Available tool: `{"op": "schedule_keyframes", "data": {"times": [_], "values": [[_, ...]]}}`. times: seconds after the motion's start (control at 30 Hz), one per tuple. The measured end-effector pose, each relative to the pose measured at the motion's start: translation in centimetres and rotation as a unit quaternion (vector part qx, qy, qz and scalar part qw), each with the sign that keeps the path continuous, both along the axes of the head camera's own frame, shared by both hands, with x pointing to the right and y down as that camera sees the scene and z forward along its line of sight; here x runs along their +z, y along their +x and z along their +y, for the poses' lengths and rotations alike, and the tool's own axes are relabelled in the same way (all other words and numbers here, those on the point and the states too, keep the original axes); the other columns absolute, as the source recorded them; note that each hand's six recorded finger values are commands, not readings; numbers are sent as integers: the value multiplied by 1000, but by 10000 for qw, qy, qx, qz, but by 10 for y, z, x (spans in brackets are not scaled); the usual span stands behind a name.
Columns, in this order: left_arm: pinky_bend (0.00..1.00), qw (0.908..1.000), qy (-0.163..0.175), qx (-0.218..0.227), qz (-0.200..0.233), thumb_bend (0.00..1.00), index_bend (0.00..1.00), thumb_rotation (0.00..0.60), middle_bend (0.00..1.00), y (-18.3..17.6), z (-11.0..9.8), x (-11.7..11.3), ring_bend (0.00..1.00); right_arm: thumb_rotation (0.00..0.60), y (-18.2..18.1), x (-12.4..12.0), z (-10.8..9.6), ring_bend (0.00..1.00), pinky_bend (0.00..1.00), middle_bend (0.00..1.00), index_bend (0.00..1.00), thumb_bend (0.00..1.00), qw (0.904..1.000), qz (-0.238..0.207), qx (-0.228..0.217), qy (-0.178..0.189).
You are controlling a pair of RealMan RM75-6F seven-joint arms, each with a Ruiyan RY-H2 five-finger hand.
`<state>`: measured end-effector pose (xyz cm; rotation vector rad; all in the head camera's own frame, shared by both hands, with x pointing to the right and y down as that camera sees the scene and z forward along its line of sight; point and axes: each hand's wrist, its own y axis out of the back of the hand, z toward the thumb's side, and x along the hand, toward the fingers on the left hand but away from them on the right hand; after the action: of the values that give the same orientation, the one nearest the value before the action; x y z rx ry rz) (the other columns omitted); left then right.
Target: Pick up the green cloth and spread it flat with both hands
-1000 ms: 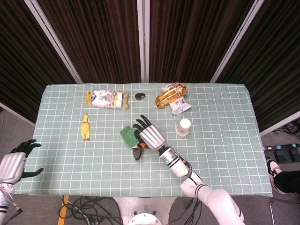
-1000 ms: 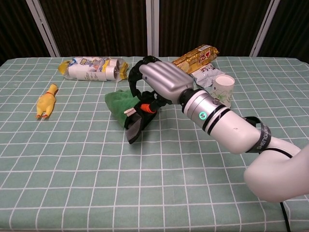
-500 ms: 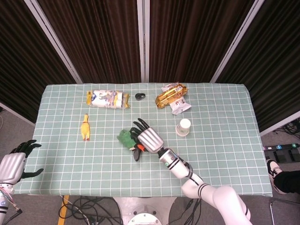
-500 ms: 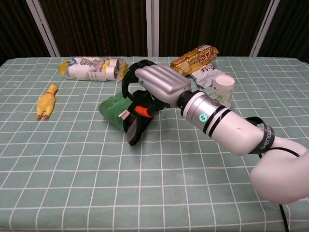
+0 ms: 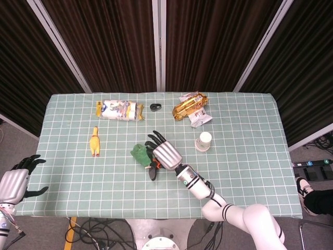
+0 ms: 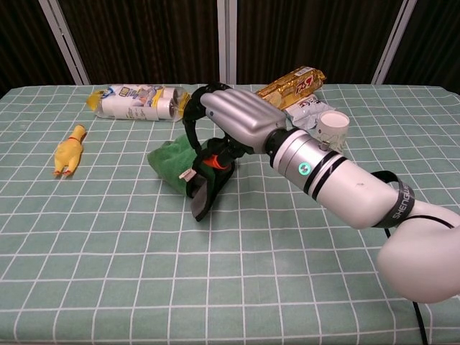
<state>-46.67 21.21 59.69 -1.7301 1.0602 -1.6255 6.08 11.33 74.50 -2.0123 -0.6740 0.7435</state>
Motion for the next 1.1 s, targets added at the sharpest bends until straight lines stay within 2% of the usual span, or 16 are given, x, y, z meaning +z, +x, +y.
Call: {"op": "schedule_keyframes", "data": {"times": [0.23, 0.43, 0.77, 0.9, 1.1], "values": [[238, 10000, 34, -22, -6, 110, 226, 600, 160, -1, 0, -1, 138, 600, -2, 4, 2, 121, 0, 311, 703, 293, 10000, 84, -3, -11], [238, 9999, 106, -30, -5, 110, 226, 600, 160, -2, -3, -2, 138, 600, -3, -4, -2, 161, 7, 366, 823, 370, 9997, -169, 177, -10], [239, 9999, 143, 14, 37, 109, 226, 600, 160, 0, -4, 0, 138, 600, 5, -26, -19, 175, 14, 384, 851, 428, 9976, -533, 435, 112], [238, 9996, 217, 88, 145, 110, 226, 600, 160, 3, -15, 4, 138, 600, 8, -41, -29, 175, 14, 385, 854, 432, 9961, -686, 504, 236], [240, 9974, 429, 397, 432, 110, 226, 600, 160, 23, -44, 13, 138, 600, 12, -74, -50, 174, 14, 385, 855, 432, 9924, -973, 626, 412]]}}
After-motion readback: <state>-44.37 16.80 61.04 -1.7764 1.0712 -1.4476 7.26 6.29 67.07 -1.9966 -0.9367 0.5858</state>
